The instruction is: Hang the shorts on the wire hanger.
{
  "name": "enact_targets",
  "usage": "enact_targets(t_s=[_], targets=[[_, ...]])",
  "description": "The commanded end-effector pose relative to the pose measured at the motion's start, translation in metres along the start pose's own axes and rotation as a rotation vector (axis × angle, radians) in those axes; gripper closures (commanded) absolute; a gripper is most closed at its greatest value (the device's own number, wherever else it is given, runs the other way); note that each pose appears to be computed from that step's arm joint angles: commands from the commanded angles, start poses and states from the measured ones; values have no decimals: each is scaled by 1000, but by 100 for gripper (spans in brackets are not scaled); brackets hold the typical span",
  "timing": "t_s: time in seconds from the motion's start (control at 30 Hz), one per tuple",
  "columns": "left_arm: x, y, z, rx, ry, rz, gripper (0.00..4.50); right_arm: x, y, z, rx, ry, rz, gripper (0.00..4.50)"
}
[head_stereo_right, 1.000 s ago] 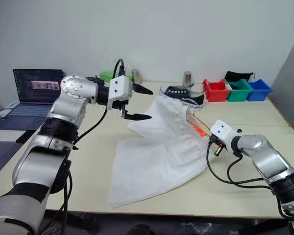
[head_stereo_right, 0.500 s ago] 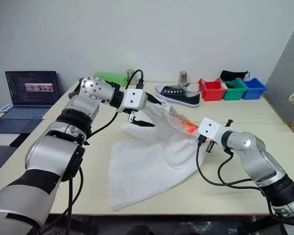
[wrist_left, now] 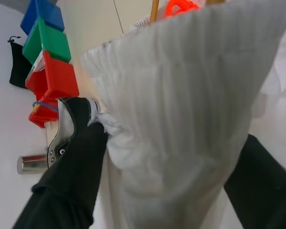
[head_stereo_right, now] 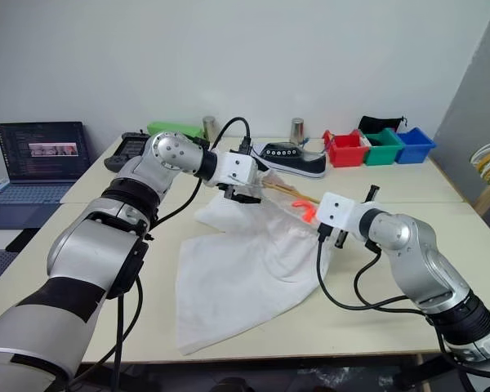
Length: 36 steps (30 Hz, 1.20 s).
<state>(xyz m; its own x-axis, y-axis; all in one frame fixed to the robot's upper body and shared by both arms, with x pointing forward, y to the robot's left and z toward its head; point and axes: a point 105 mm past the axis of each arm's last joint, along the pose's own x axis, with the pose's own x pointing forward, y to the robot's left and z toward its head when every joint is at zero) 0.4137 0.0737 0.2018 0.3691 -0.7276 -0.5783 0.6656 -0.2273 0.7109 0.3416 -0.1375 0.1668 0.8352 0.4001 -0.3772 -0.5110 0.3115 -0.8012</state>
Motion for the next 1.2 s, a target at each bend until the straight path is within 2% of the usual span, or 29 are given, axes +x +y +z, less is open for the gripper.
enact_targets(t_s=[0.03,0.43,0.47,0.6,0.83,1.0,1.13,1.2], targets=[[-6,11,6,26,-11,42,184,-7,-16,18,-34,-58,-64,450],[-7,12,8,0,-35,47,436,-7,-13,12,-26,-43,-59,450],[-7,12,8,-1,-37,46,448,-8,-14,11,-25,-42,-59,450],[-6,10,8,-6,-46,42,448,-9,-14,10,-20,-38,-54,450],[-3,5,7,-27,-56,29,450,-13,-14,4,4,-23,-24,312],[-2,-10,-4,-2,-33,6,450,-32,-17,-16,24,51,39,167],[0,-21,-9,-4,-33,-11,450,-48,-24,-28,17,97,75,91],[2,-26,-11,-3,-34,-15,450,-53,-24,-32,23,112,95,33]])
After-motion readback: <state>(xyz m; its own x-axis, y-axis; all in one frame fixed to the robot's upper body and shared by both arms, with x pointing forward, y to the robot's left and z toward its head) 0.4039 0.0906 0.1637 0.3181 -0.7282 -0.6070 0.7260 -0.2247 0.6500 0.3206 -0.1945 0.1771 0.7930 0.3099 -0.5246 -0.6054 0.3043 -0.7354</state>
